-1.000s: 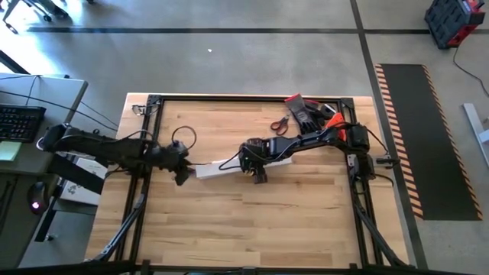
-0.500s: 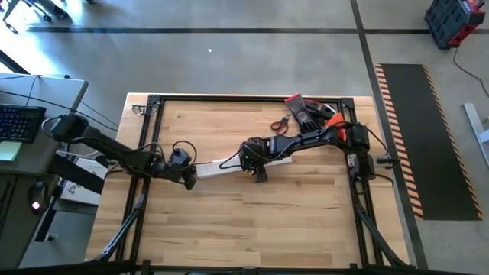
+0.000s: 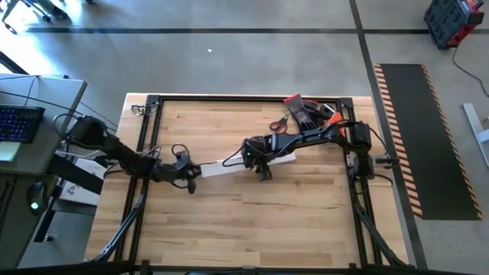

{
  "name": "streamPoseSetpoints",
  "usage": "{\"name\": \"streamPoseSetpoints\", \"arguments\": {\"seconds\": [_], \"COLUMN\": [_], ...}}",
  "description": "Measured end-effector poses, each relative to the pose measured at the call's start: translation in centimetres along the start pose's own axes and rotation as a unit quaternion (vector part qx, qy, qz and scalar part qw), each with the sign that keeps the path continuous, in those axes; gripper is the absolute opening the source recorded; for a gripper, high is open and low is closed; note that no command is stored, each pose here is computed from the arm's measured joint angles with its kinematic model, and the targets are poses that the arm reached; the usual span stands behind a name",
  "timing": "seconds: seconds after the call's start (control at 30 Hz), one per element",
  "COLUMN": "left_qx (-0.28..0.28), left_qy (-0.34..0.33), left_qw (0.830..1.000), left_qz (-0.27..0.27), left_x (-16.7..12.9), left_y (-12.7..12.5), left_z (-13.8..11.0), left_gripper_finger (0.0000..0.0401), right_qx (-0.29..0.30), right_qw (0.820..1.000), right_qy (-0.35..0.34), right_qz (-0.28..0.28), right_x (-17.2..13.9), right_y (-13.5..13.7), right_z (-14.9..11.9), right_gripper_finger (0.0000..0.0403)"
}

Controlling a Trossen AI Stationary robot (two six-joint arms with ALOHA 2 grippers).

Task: Ziptie cables
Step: Close the white cable duct

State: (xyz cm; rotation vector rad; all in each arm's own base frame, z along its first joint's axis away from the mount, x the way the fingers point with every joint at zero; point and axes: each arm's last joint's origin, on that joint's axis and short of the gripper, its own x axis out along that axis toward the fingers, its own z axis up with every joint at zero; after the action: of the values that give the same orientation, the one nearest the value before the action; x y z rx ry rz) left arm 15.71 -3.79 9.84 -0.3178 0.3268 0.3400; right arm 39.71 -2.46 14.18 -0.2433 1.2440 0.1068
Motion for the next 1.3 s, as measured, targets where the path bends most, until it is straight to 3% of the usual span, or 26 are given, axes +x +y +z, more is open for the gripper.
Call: {"name": "streamPoseSetpoints", "arguments": {"seconds": [0.4, 0.83, 1.07, 1.3], "left_qx": [-0.015, 0.009, 0.025, 0.028], "left_qy": [-0.066, 0.043, 0.057, 0.067], "left_qw": [0.996, 0.997, 0.996, 0.997], "left_qz": [-0.054, -0.067, -0.062, -0.028], "left_x": [0.7, 2.5, 3.7, 4.7], "left_y": [-0.9, -1.2, -1.6, -0.5], "left_z": [0.4, -2.2, -2.8, -3.3], "left_gripper_finger": [0.0, 0.0, 0.0, 0.0], "right_qx": [0.003, -0.007, -0.033, -0.042], "right_qw": [0.999, 0.996, 0.996, 0.996], "right_qy": [0.023, 0.06, 0.053, 0.067], "right_qz": [0.038, 0.072, 0.059, 0.047], "right_x": [-0.1, -1.2, -2.6, -4.4], "right_y": [0.2, 0.0, -0.5, -0.9], "right_z": [-0.6, -0.1, 1.1, 1.6], "right_gripper_finger": [0.0205, 0.0202, 0.0205, 0.0202]}}
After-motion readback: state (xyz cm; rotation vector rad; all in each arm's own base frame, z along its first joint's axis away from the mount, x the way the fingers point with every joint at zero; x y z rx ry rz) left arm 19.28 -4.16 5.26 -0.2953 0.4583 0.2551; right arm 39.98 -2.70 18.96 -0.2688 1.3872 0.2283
